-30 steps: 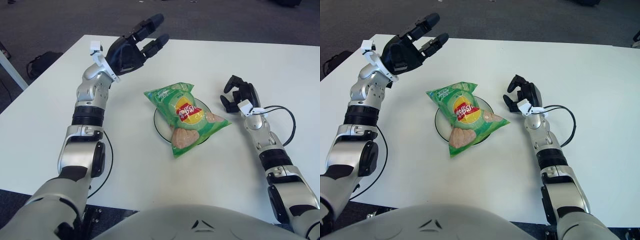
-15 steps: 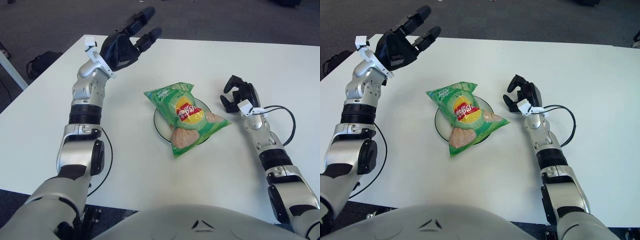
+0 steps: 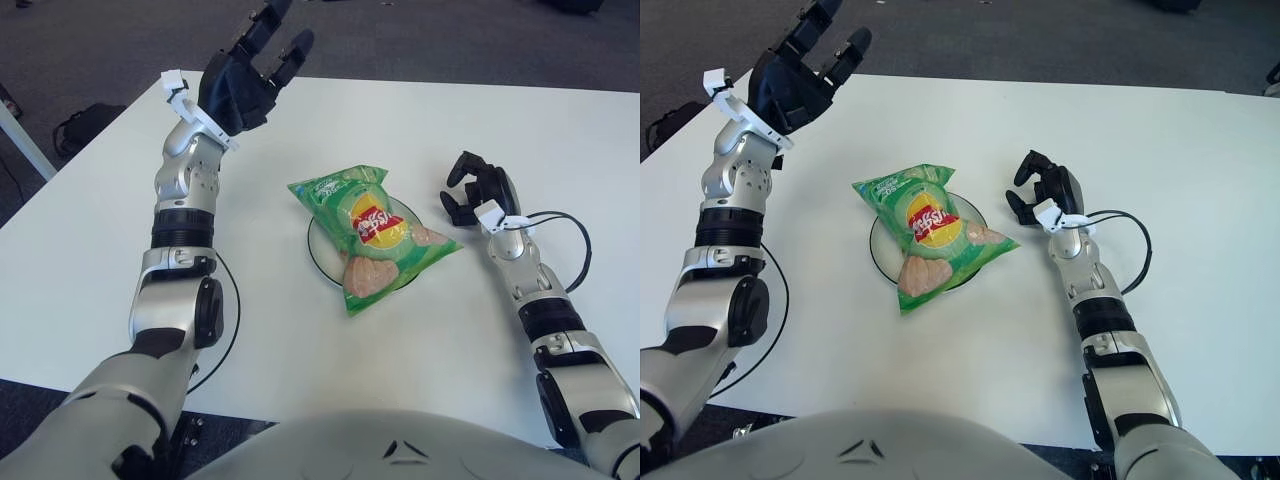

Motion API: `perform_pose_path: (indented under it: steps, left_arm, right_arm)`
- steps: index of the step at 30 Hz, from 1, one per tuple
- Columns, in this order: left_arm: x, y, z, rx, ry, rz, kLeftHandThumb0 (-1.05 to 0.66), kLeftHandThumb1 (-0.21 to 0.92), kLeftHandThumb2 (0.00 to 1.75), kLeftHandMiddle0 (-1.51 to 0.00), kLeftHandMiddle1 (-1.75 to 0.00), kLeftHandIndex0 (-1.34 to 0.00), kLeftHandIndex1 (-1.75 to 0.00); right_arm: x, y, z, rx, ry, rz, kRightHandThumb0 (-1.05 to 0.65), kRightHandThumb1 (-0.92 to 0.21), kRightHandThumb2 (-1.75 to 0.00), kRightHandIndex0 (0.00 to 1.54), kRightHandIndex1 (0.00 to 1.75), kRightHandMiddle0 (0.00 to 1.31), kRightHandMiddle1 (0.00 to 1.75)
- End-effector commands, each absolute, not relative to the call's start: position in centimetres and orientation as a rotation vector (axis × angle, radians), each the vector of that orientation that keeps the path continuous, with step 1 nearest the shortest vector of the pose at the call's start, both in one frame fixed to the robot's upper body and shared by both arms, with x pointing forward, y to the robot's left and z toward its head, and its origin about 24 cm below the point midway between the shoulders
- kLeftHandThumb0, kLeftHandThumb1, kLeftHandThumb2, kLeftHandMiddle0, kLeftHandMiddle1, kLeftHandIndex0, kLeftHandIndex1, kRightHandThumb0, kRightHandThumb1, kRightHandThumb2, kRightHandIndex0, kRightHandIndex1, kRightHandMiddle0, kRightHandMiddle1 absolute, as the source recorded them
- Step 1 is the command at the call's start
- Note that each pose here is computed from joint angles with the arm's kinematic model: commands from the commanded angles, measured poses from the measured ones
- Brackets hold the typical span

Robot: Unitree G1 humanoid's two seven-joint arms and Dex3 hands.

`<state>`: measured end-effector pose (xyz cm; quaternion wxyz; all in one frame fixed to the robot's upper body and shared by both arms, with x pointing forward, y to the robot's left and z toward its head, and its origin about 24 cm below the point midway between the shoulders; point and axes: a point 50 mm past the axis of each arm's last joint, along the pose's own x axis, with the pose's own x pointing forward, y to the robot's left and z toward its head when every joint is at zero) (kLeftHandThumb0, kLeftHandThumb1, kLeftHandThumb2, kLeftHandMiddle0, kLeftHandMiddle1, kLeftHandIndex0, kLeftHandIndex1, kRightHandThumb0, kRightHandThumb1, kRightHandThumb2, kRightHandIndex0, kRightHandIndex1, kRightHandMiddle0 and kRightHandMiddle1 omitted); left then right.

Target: Put the snack into the plate.

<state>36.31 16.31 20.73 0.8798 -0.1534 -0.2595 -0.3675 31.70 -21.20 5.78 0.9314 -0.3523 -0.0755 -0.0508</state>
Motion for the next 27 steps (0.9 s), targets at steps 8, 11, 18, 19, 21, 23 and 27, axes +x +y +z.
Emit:
perform_pose_path:
  steps: [8, 11, 18, 19, 21, 23, 27]
  left_arm:
    - [36.7, 17.3, 21.6, -0.253, -0.566, -0.563, 0.00, 0.28, 1.53, -0.02, -0.04, 0.00, -0.10]
    - [36.7, 17.5, 21.5, -0.233, -0.572, -0.511, 0.02, 0.26, 1.56, -0.02, -0.04, 0.00, -0.14]
    - [36.3, 17.7, 20.8, -0.114, -0.632, -0.340, -0.47, 0.52, 1.00, -0.08, -0.08, 0.00, -0.29]
    - [36.2, 17.6, 20.8, -0.084, -0.651, -0.296, -0.50, 0.55, 0.96, -0.09, -0.09, 0.00, -0.30]
    - [36.1, 17.4, 20.7, -0.048, -0.676, -0.231, -0.59, 0.68, 0.80, -0.14, -0.27, 0.00, -0.36]
    - [36.1, 17.4, 20.7, -0.032, -0.688, -0.196, -0.61, 0.72, 0.74, -0.13, -0.43, 0.00, -0.42]
    - [35.7, 17.1, 19.2, 0.032, -0.703, -0.060, -0.59, 0.76, 0.74, -0.16, -0.69, 0.00, -0.60]
  right_arm:
    - [29.4, -21.8, 0.9, -0.761, 0.065, -0.056, -0.52, -0.22, -1.43, 1.28, 1.75, 0.69, 1.75]
    - [29.4, -21.8, 0.9, -0.763, 0.063, -0.055, -0.52, -0.22, -1.43, 1.27, 1.75, 0.69, 1.75]
    - [29.4, -21.8, 0.9, -0.750, 0.067, -0.051, -0.52, -0.22, -1.43, 1.27, 1.75, 0.69, 1.75]
    - [29.4, -21.8, 0.9, -0.750, 0.068, -0.050, -0.52, -0.22, -1.43, 1.27, 1.75, 0.69, 1.75]
    - [29.4, -21.8, 0.9, -0.750, 0.069, -0.049, -0.52, -0.22, -1.43, 1.28, 1.75, 0.69, 1.75]
    - [29.4, -21.8, 0.9, -0.751, 0.069, -0.049, -0.52, -0.22, -1.43, 1.28, 1.75, 0.69, 1.75]
    - [29.5, -21.7, 0.9, -0.754, 0.071, -0.051, -0.52, -0.22, -1.43, 1.28, 1.75, 0.69, 1.75]
